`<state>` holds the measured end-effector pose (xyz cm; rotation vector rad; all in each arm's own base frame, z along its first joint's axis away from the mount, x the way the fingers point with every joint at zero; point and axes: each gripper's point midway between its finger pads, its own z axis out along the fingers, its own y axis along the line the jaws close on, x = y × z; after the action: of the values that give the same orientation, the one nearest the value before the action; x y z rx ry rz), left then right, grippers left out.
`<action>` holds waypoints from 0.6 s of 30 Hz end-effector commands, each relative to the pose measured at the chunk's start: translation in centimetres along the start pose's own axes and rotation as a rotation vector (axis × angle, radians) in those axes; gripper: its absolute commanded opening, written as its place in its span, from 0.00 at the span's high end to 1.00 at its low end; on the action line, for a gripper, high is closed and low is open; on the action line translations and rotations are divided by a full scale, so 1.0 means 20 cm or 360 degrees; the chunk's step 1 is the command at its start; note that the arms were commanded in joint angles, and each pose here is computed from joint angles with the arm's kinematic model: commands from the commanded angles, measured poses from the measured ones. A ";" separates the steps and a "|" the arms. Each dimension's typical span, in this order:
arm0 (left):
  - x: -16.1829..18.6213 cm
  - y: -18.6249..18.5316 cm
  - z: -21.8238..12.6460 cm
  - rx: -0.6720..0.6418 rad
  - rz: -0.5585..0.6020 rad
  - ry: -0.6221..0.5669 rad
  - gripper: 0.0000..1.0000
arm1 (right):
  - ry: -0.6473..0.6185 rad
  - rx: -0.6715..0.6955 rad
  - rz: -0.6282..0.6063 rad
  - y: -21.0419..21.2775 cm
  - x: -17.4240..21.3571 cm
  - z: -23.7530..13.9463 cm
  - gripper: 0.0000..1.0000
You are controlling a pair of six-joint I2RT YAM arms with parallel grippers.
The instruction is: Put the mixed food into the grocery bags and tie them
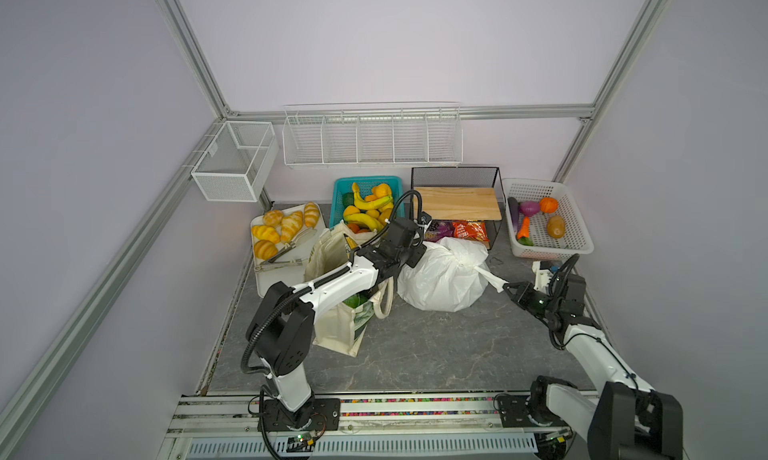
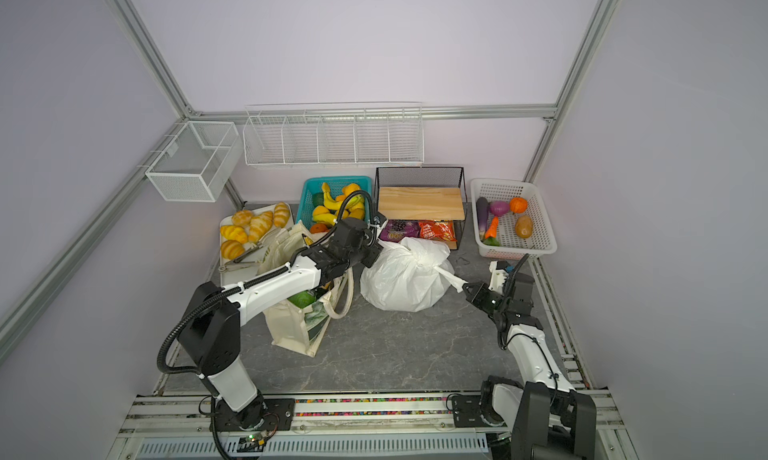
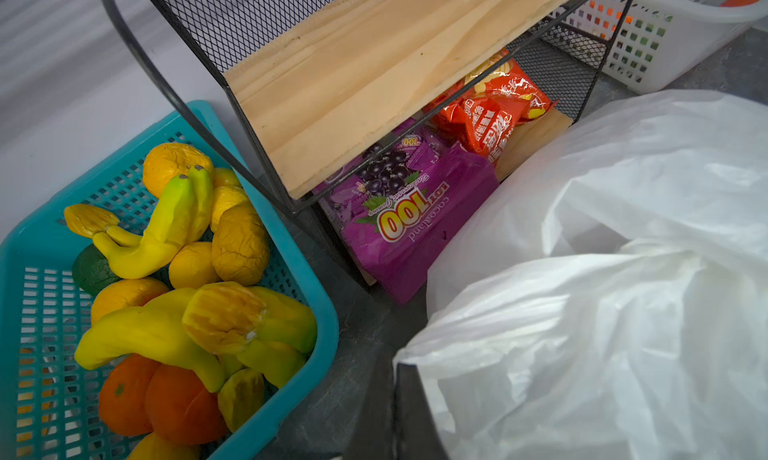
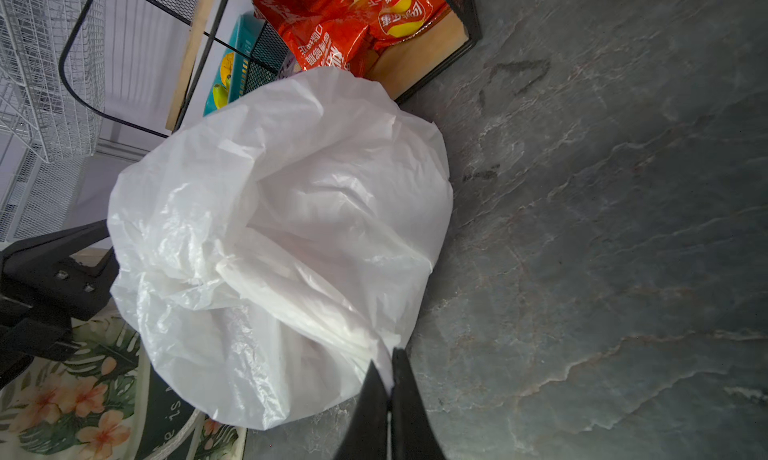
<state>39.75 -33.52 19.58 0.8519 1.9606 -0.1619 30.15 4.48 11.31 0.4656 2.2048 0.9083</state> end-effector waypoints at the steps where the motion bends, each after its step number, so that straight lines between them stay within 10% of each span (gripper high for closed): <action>1: -0.03 0.23 -0.04 -0.0261 -0.0060 -0.0008 1.00 | -0.0073 0.0112 0.0001 -0.03 -0.04 -0.01 0.94; 5: -0.12 0.15 -0.10 -0.0135 -0.0099 -0.0105 0.96 | -0.0046 0.0042 -0.0161 0.09 -0.04 -0.02 0.89; 11: -0.33 0.08 -0.34 0.0020 -0.0163 -0.0390 0.41 | -0.0122 0.0045 -0.0430 0.27 -0.09 -0.13 0.47; 18: -0.44 -0.14 -0.47 0.0255 -0.0045 -0.0566 0.21 | -0.0383 0.0139 -0.0584 0.42 -0.27 -0.34 0.07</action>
<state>34.99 -33.75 32.31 0.7395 1.6662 -0.4071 29.89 5.34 22.52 0.1813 2.0277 0.6434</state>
